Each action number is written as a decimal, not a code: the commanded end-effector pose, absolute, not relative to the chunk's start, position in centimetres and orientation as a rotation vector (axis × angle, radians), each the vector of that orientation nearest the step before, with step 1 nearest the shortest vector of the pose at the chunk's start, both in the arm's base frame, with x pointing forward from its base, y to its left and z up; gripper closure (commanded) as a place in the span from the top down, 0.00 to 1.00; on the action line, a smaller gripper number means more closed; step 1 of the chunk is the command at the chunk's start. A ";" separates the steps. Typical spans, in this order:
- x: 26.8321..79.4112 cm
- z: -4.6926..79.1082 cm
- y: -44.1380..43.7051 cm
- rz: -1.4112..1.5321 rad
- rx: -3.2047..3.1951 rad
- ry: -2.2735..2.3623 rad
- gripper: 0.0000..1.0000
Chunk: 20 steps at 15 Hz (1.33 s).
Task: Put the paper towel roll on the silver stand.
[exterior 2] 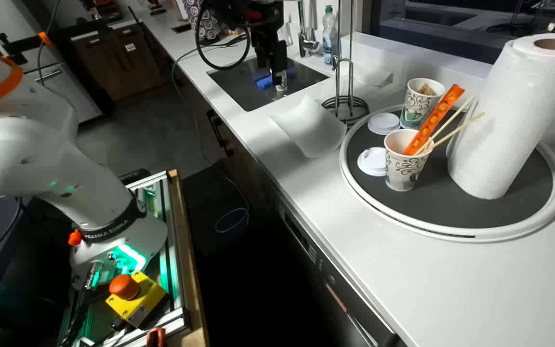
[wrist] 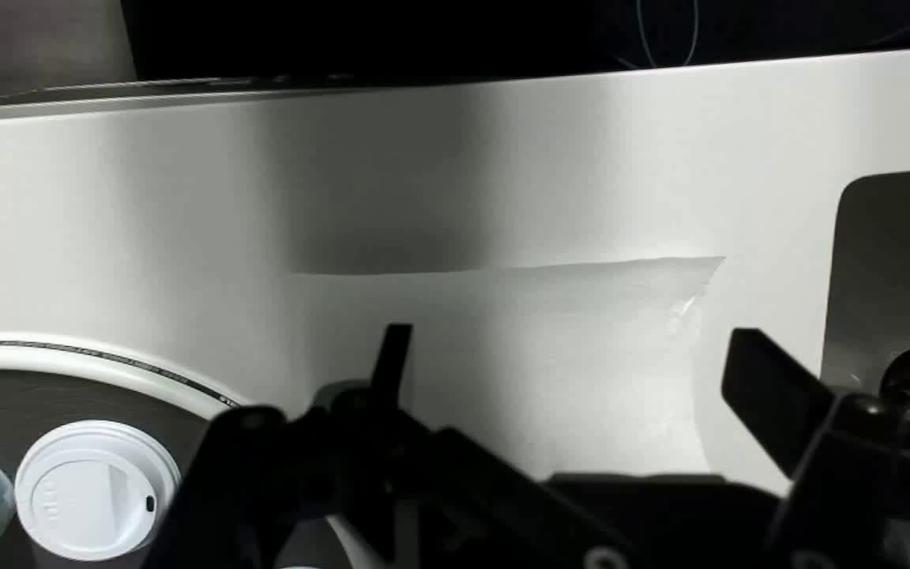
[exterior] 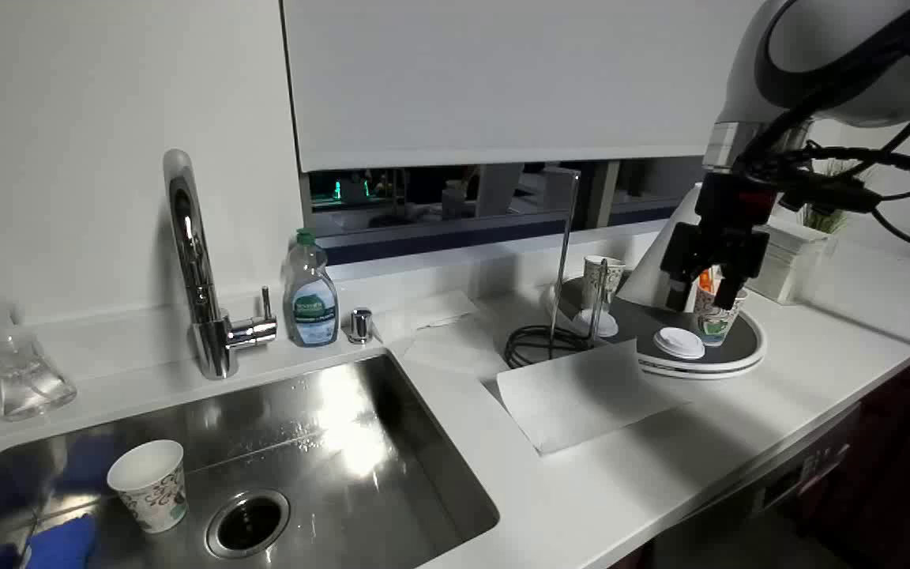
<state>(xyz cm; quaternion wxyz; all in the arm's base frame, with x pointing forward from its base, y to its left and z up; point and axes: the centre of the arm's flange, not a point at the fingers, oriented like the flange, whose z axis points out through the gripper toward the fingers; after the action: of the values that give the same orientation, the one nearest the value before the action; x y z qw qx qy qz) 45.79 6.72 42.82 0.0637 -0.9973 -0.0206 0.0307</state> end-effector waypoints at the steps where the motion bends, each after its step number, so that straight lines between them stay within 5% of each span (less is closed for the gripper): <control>1: 45.8 42.8 6.7 0.093 -3.012 -0.062 1.00; 12: 49.9 45.7 -6.4 -0.104 -2.955 0.857 1.00; 17: 48.8 45.7 -5.5 -0.096 -2.963 0.724 1.00; 20: 51.2 46.9 -8.4 -0.186 -2.864 1.075 1.00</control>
<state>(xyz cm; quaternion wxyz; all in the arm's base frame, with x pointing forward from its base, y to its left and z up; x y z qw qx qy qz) 49.19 -5.83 45.94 0.0401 -0.9574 0.2824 -0.0443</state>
